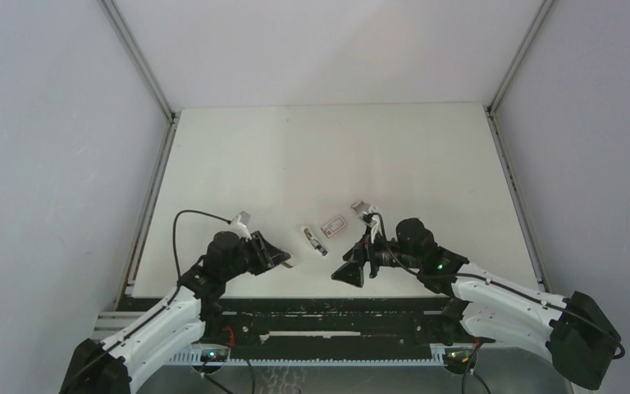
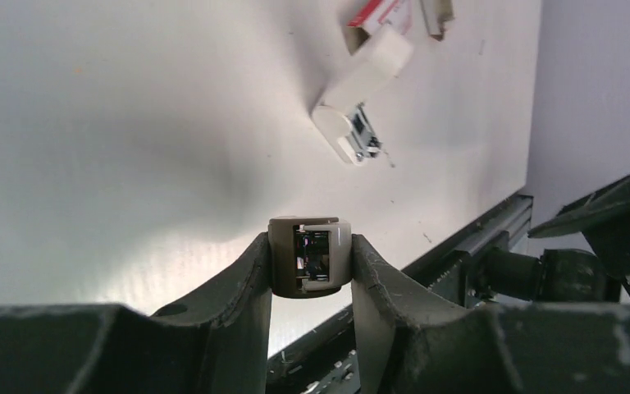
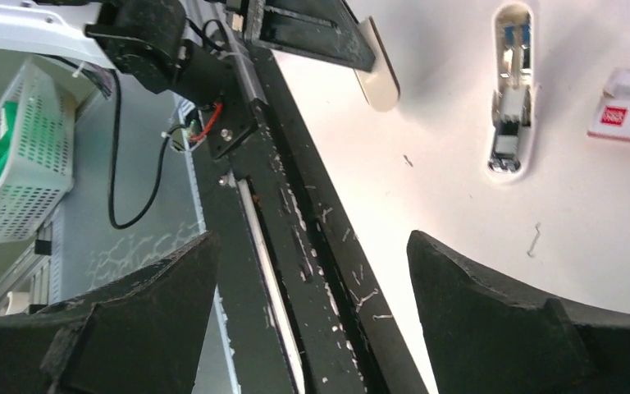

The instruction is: Load the staples into the stapler

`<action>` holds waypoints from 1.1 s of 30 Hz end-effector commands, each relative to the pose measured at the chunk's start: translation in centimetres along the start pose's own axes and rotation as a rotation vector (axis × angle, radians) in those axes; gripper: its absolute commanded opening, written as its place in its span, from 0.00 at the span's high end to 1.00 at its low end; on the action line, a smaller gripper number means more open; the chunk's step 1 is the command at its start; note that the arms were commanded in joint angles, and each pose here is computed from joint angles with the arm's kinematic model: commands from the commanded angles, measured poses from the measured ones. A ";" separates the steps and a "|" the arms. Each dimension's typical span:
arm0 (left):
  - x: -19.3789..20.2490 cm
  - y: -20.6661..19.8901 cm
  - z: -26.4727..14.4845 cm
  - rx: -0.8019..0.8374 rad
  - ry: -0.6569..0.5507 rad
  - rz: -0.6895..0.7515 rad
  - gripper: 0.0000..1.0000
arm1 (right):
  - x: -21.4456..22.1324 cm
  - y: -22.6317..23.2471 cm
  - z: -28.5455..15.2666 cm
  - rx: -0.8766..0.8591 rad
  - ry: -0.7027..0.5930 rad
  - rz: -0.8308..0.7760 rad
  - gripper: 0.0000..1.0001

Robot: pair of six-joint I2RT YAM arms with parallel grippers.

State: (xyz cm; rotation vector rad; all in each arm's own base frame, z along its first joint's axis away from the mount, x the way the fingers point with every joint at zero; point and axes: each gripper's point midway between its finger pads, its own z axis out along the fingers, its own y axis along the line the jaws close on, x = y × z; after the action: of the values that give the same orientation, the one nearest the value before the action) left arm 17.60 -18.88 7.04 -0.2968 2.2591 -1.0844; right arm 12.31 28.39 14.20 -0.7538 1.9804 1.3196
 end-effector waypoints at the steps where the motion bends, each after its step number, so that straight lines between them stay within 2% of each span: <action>1: -1.3 1.3 0.3 -0.048 -0.040 0.016 0.98 | 0.3 -1.5 -0.4 0.065 -0.019 -0.025 0.17; 3: -1.8 2.4 0.4 -0.092 -0.045 0.018 0.93 | 0.7 -1.8 -0.5 0.077 -0.019 -0.022 0.18; 4: -1.9 2.8 0.4 -0.106 -0.045 0.017 0.87 | 0.7 -1.9 -0.6 0.083 -0.023 -0.021 0.18; 8: -2.3 4.0 0.3 -0.151 -0.050 0.020 0.53 | 1.1 -2.5 -0.8 0.107 -0.032 -0.019 0.18; 9: -2.3 4.3 0.3 -0.161 -0.052 0.021 0.47 | 1.1 -2.6 -0.8 0.111 -0.032 -0.019 0.18; 14: -2.9 4.7 0.0 -0.193 -0.064 0.035 0.29 | 1.2 -2.8 -1.1 0.120 -0.039 -0.022 0.18; 20: -5.1 5.0 -1.5 -0.269 -0.162 0.087 0.22 | 1.1 -3.2 -1.3 0.148 -0.049 -0.029 0.18; 24: -7.6 4.1 -3.0 -0.308 -0.239 0.187 0.21 | 0.8 -4.2 -1.2 0.230 -0.060 -0.041 0.19; 29: -9.3 -0.8 -2.7 -0.113 -0.268 0.288 0.23 | 0.7 -5.8 -0.4 0.404 -0.035 -0.080 0.24; 33: -9.3 -4.1 -1.3 0.019 -0.231 0.336 0.25 | 0.6 -6.8 1.2 0.474 -0.007 -0.115 0.31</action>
State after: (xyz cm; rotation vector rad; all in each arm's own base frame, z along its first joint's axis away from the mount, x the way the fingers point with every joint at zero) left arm 22.25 -13.56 9.77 -0.2051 2.1441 -0.7194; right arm 14.40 26.30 8.32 -0.6615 2.1516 0.8819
